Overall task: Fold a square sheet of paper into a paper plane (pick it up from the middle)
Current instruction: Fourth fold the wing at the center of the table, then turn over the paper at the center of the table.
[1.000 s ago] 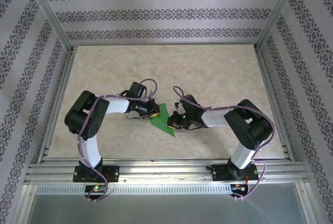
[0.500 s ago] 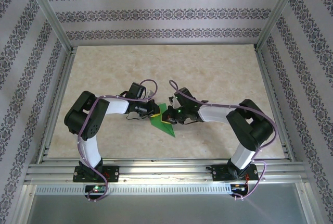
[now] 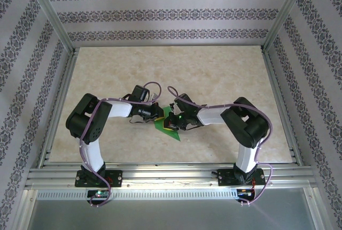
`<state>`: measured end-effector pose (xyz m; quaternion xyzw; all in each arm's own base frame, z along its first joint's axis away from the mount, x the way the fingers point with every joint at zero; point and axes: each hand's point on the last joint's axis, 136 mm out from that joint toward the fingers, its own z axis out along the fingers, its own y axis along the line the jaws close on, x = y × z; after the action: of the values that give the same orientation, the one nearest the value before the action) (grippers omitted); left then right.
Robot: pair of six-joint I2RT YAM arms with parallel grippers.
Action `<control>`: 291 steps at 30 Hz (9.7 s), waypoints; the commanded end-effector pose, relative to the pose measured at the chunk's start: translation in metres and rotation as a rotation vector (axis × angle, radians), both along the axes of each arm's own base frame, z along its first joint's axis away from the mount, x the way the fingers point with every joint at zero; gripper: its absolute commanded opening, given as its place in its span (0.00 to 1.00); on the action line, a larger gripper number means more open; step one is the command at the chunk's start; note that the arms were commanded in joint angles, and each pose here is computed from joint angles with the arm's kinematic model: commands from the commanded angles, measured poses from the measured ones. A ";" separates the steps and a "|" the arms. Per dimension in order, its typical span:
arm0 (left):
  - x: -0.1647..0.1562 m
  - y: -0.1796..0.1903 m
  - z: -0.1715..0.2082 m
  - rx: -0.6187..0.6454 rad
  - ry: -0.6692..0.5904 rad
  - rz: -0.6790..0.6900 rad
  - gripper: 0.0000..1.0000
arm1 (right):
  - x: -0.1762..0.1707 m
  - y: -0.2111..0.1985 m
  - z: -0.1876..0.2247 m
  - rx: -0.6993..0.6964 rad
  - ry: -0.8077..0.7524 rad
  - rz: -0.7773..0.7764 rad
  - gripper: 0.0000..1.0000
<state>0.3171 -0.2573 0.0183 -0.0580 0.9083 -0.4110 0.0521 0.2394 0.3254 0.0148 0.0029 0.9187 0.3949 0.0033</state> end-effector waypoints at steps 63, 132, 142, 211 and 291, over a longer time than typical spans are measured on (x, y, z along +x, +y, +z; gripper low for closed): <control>-0.013 0.025 -0.028 0.092 0.071 0.041 0.07 | -0.040 -0.048 0.052 0.049 -0.050 -0.069 0.03; 0.013 0.022 0.053 0.116 -0.084 0.036 0.10 | -0.061 -0.078 -0.041 -0.202 0.128 -0.098 0.00; -0.026 -0.033 0.017 0.055 -0.008 -0.059 0.09 | -0.057 -0.074 -0.035 -0.180 0.117 -0.101 0.00; -0.036 -0.017 -0.013 0.034 0.138 0.026 0.06 | -0.065 -0.101 0.021 0.043 0.081 -0.394 0.25; -0.021 -0.025 0.022 -0.028 0.062 0.038 0.12 | -0.026 -0.068 0.032 0.207 0.051 -0.287 0.07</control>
<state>0.2881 -0.2843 0.0241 -0.0850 0.9078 -0.4105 0.0112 0.2112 0.2577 0.0444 0.1583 0.8670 0.4716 0.0282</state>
